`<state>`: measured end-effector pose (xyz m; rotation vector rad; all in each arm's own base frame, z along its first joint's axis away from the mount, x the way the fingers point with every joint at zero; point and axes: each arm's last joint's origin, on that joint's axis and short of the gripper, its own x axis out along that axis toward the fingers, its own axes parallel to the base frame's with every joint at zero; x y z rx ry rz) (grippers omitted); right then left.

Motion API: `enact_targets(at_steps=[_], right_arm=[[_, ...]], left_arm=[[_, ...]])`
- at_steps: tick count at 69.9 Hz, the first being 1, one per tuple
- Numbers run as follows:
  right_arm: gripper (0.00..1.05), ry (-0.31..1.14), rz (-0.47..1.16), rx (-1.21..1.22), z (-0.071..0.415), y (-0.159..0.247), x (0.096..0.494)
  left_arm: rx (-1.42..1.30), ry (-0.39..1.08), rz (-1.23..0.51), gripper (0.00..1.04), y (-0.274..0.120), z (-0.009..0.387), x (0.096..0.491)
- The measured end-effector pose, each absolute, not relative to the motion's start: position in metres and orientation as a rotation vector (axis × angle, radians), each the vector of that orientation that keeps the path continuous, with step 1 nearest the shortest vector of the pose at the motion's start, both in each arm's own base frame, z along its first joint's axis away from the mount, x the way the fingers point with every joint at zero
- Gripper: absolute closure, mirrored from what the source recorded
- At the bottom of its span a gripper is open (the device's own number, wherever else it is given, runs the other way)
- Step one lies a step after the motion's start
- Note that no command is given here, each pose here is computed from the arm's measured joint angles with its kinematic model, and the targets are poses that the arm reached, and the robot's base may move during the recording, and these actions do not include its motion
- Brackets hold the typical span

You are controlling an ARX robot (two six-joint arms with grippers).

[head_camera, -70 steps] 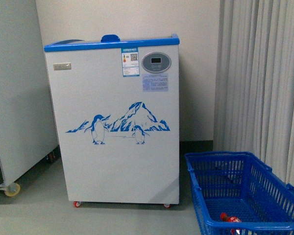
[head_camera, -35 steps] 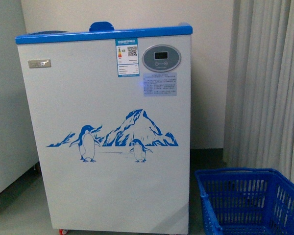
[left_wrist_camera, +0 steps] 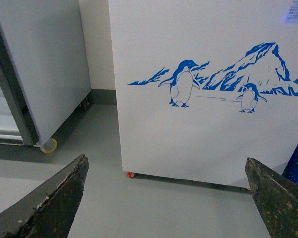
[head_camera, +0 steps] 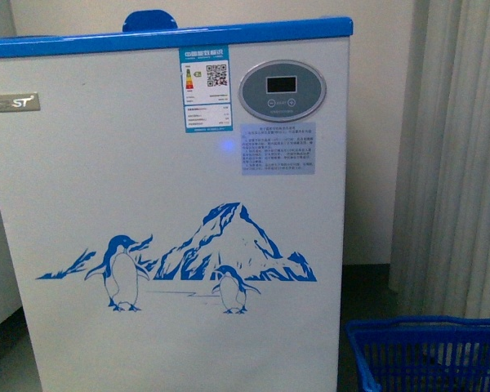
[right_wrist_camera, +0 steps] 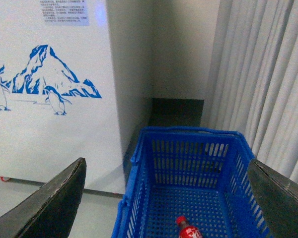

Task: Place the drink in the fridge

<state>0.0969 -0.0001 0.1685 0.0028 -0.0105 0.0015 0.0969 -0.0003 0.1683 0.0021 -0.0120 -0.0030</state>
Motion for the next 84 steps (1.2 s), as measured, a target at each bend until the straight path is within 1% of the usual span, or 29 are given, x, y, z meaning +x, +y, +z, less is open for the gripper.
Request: enact_targets(at_steps=[21,23,25,26,27,28,30,31,35,40,44,49,58,65,72,84], right_arm=[[0.08,-0.004,-0.005,0.003,0.168,0.0,0.097],[0.08,0.045,-0.026,0.008,0.166,0.0,0.098],[0.08,0.17,-0.077,-0.001,0.167,-0.002,0.098],[0.08,0.256,-0.097,-0.009,0.168,-0.003,0.099],[0.08,0.303,-0.117,-0.019,0.168,-0.004,0.1],[0.08,0.394,-0.137,-0.032,0.167,-0.006,0.103],[0.08,0.463,-0.155,-0.044,0.165,-0.009,0.107],[0.08,0.522,-0.16,-0.052,0.162,-0.012,0.112],[0.08,0.64,-0.178,-0.061,0.15,-0.023,0.128],[0.08,0.713,-0.222,-0.1,0.138,-0.038,0.149],[0.08,0.741,-0.236,-0.138,0.13,-0.049,0.164],[0.08,0.784,-0.209,-0.246,0.111,-0.063,0.19],[0.08,0.891,-0.134,-0.372,0.067,-0.076,0.219],[0.08,1.002,-0.073,-0.407,0.023,-0.081,0.236],[0.08,1.083,-0.042,-0.41,-0.015,-0.086,0.249],[0.08,1.162,-0.003,-0.391,-0.068,-0.091,0.263]], left_arm=[[0.002,-0.01,-0.005,0.08,0.0,0.168,0.097],[0.002,-0.011,-0.003,0.08,0.0,0.168,0.097],[0.002,-0.011,-0.004,0.08,0.0,0.168,0.097],[0.002,-0.01,-0.003,0.08,0.0,0.168,0.097],[0.002,-0.01,-0.003,0.08,0.0,0.168,0.097],[0.002,-0.01,-0.004,0.08,0.0,0.168,0.097],[0.002,-0.01,-0.003,0.08,0.0,0.168,0.097],[0.002,-0.01,-0.003,0.08,0.0,0.168,0.097],[0.002,-0.01,-0.003,0.08,0.0,0.168,0.097],[0.002,-0.01,-0.004,0.08,0.0,0.168,0.097],[0.002,-0.01,-0.003,0.08,0.0,0.168,0.097],[0.002,-0.01,-0.003,0.08,0.0,0.168,0.097],[0.002,-0.01,-0.003,0.08,0.0,0.168,0.097],[0.002,-0.01,-0.003,0.08,0.0,0.168,0.097],[0.002,-0.01,-0.003,0.08,0.0,0.168,0.097],[0.002,-0.01,-0.003,0.08,0.0,0.168,0.097]])
